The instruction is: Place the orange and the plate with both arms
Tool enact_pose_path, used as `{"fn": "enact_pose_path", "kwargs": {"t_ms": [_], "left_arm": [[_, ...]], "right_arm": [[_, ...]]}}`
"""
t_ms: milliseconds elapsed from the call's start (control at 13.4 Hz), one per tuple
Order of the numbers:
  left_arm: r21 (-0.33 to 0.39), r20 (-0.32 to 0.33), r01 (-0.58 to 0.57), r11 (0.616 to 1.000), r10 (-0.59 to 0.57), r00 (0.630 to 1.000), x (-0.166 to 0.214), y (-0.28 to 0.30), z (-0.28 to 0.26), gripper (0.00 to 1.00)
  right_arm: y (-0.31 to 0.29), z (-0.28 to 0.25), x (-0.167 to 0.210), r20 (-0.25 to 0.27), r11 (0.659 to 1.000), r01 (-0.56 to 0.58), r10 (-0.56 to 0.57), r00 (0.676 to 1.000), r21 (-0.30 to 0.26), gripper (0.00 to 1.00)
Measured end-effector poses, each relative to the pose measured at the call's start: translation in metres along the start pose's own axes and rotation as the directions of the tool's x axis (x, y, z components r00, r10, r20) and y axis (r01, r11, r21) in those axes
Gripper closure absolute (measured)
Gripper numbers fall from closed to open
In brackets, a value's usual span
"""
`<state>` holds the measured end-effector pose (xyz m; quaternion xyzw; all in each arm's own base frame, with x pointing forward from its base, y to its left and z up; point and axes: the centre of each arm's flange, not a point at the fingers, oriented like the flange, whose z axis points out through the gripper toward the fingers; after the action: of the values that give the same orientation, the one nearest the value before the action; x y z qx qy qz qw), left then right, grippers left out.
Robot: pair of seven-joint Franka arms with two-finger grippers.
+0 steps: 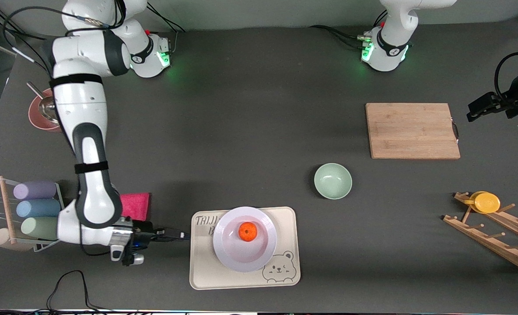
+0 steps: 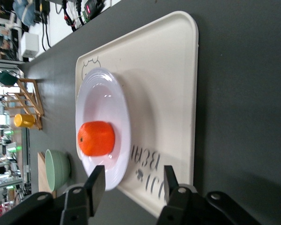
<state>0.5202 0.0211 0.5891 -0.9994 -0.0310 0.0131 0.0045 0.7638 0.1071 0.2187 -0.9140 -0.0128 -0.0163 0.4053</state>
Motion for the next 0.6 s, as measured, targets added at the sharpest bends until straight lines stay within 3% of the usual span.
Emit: {"fn": "enact_pose_path", "kwargs": {"t_ms": [300, 449, 599], "left_arm": [[0.002, -0.007, -0.010, 1.000, 0.010, 1.000, 0.001, 0.006, -0.003, 0.00], [0.001, -0.012, -0.010, 1.000, 0.010, 1.000, 0.001, 0.006, -0.004, 0.00], [0.001, -0.016, -0.011, 1.000, 0.011, 1.000, 0.002, 0.006, -0.005, 0.00]], "right_arm": [[-0.034, -0.096, -0.008, 0.129, 0.981, 0.096, -0.075, 0.989, -0.169, 0.00], [-0.059, -0.154, -0.017, 0.183, 0.935, 0.173, -0.120, 0.976, -0.308, 0.00], [-0.101, -0.219, -0.033, 0.215, 0.866, 0.230, -0.146, 0.966, -0.445, 0.00]]}}
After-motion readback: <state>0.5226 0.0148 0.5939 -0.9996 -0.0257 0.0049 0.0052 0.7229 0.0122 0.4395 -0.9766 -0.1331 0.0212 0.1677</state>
